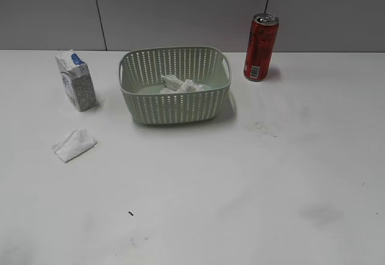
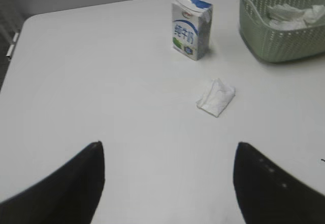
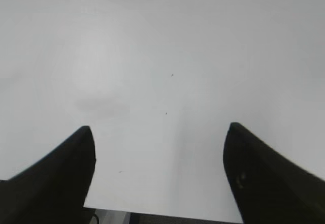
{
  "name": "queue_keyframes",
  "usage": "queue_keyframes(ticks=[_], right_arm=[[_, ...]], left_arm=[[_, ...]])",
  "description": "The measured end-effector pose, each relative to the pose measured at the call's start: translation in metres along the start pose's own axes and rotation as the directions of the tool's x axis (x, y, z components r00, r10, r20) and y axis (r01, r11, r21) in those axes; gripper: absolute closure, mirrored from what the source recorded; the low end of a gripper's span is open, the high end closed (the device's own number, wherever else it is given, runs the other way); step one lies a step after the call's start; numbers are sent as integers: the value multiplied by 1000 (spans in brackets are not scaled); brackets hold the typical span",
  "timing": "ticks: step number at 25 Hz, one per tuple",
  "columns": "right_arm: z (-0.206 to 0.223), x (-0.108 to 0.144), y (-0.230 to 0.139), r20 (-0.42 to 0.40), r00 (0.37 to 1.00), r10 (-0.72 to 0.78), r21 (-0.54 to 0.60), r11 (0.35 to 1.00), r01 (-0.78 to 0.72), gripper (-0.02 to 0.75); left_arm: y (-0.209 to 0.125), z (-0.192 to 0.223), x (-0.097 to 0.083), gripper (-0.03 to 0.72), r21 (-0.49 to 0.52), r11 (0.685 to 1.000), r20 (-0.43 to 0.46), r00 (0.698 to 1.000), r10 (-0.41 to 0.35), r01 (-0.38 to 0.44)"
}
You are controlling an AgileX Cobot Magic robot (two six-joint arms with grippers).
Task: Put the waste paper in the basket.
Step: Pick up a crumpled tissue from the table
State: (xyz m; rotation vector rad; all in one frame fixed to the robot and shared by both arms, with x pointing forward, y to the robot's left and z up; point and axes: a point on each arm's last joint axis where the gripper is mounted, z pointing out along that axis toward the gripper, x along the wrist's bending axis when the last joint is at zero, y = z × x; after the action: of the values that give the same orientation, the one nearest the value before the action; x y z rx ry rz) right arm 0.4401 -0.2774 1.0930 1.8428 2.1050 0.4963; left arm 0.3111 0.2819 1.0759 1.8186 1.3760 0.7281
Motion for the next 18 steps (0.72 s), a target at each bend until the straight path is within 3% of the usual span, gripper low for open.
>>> queue_keyframes(ticks=[7,12,18], right_arm=[[-8,3,-94,3,1000,-2,-84,996,2,146],[-22,5,-139,9,1000,-4,-253,967,6,146],[-31,6,-180,18,1000,-4,-484,875,12,147]], left_arm=[[31,58,-13,109,200,968,124,984,128,-151],[56,110,-19,109,339,923,150,979,138,-182],[72,179,-25,109,506,840,172,977,125,-196]])
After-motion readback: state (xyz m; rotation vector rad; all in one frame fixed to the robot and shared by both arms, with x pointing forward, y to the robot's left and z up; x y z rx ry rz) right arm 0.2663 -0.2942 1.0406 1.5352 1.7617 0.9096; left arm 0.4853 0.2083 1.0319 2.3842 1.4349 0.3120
